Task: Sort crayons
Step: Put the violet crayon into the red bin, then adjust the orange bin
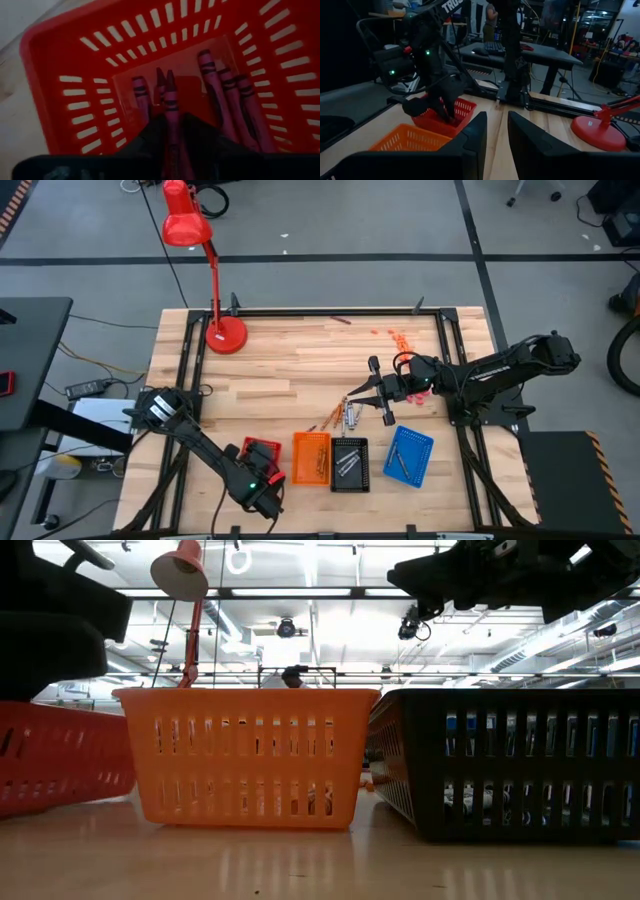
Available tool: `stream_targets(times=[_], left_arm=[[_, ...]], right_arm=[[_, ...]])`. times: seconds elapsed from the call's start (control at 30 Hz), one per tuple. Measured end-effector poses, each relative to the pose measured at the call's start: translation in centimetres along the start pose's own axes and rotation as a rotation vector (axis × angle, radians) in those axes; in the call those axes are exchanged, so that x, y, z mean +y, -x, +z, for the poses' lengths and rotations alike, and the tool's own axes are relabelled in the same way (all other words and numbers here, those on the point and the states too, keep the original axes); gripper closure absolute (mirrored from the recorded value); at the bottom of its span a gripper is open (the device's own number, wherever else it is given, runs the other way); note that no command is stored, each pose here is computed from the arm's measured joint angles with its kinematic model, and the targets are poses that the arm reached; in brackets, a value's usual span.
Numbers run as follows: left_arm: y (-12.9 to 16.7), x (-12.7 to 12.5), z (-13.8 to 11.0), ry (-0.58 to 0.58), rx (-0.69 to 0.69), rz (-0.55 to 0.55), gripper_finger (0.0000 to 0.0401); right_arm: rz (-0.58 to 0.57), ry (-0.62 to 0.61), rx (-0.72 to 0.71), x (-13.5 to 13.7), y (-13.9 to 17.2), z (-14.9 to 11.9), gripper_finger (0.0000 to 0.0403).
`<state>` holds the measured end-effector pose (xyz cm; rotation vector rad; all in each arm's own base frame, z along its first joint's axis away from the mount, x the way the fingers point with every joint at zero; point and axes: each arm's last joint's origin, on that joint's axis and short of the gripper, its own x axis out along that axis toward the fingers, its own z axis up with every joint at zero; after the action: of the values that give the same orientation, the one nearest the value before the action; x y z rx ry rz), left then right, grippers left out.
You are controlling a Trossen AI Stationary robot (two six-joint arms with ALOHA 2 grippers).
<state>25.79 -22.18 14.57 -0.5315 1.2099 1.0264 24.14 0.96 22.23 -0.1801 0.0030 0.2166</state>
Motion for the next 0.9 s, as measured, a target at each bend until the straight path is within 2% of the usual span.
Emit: stream_targets(times=[0.17,0.43,0.67,0.9], left_arm=[[0.7,0.2,0.4,-0.02,0.024,-0.007,0.0295],[3.0,1.1,1.6,-0.016,0.04,-0.086,0.0292],[4.7,2.0,3.7,-0.029,0.022,-0.142,0.0292],[4.8,2.2,6.1,-0.085,0.034,-0.157,0.0292]], right_arm=[[0.0,0.0,0.0,0.0,0.0,0.0,0.0321],[0.001,0.0,0.0,0.0,0.0,0.0,0.0321],[0.0,0.0,0.0,0.0,0.0,0.0,0.0321],[0.001,-0.003,0.001,0.0,0.0,0.0,0.0321]])
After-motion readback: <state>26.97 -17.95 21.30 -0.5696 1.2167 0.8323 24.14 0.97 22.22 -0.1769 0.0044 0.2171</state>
